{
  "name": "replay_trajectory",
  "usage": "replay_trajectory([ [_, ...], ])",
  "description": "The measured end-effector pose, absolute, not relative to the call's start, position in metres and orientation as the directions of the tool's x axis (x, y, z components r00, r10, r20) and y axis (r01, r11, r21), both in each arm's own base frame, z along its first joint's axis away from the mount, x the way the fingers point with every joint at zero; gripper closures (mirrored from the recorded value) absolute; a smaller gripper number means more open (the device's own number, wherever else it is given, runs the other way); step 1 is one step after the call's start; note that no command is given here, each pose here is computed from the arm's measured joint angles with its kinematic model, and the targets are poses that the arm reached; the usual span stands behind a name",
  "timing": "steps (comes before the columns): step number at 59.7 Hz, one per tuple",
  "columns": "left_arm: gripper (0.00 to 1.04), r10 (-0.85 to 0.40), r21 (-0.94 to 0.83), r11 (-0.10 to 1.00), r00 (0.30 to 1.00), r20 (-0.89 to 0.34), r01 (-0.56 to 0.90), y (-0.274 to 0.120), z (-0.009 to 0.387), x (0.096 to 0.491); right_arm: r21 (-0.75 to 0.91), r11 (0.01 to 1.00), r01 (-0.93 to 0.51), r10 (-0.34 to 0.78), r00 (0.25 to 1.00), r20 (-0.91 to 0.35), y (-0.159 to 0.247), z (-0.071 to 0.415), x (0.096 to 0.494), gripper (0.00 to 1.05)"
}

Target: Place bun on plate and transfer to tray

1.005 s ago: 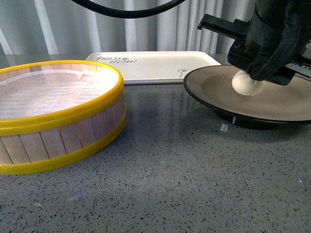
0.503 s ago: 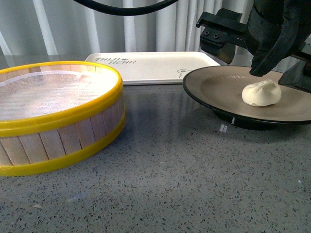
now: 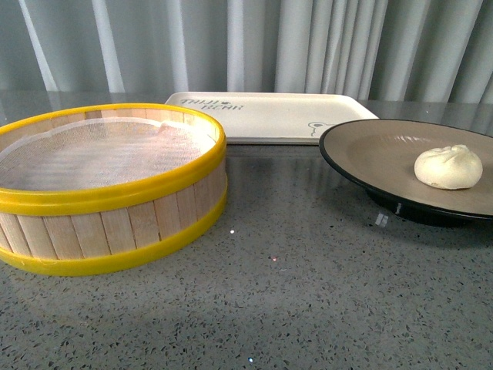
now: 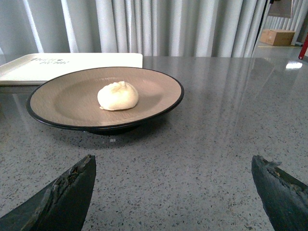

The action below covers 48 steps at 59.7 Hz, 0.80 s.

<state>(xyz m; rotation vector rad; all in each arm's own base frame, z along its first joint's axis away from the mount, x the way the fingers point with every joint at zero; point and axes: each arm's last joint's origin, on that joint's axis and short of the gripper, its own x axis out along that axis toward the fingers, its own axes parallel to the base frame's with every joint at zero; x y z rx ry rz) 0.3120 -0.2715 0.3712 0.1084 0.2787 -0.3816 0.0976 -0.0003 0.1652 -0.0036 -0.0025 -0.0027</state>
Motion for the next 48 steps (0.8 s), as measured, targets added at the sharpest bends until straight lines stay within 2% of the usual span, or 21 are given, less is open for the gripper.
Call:
replay_trajectory([
  [7, 0.07, -0.300, 0.046, 0.946, 0.923, -0.240, 0.320, -0.227, 0.376, 0.292, -0.004, 1.000, 0.003, -0.003, 1.000, 0.002, 0.000, 0.165, 0.098, 0.09],
  [18, 0.07, -0.223, 0.035, 0.971, 0.948, -0.229, 0.237, -0.169, 0.361, 0.262, -0.004, 1.000, 0.003, -0.003, 1.000, 0.002, 0.000, 0.165, 0.098, 0.09],
  [31, 0.07, -0.071, 0.008, 0.997, 0.975, -0.210, 0.074, -0.097, 0.344, 0.224, -0.004, 1.000, 0.003, -0.003, 1.000, 0.002, 0.000, 0.165, 0.098, 0.09],
  [34, 0.15, -0.027, -0.003, 1.000, 0.992, -0.119, 0.026, -0.084, 0.338, 0.216, -0.004, 1.000, 0.002, -0.002, 1.000, 0.002, 0.000, 0.165, 0.098, 0.09],
  [39, 0.29, -0.026, -0.028, 0.999, 1.000, -0.002, 0.026, -0.063, 0.323, 0.198, -0.004, 1.000, 0.003, -0.003, 1.000, 0.002, 0.000, 0.165, 0.098, 0.09],
  [48, 0.54, -0.005, -0.023, 1.000, 1.000, 0.026, 0.005, -0.040, 0.286, 0.174, -0.004, 1.000, 0.003, -0.003, 1.000, 0.002, 0.000, 0.165, 0.098, 0.09],
])
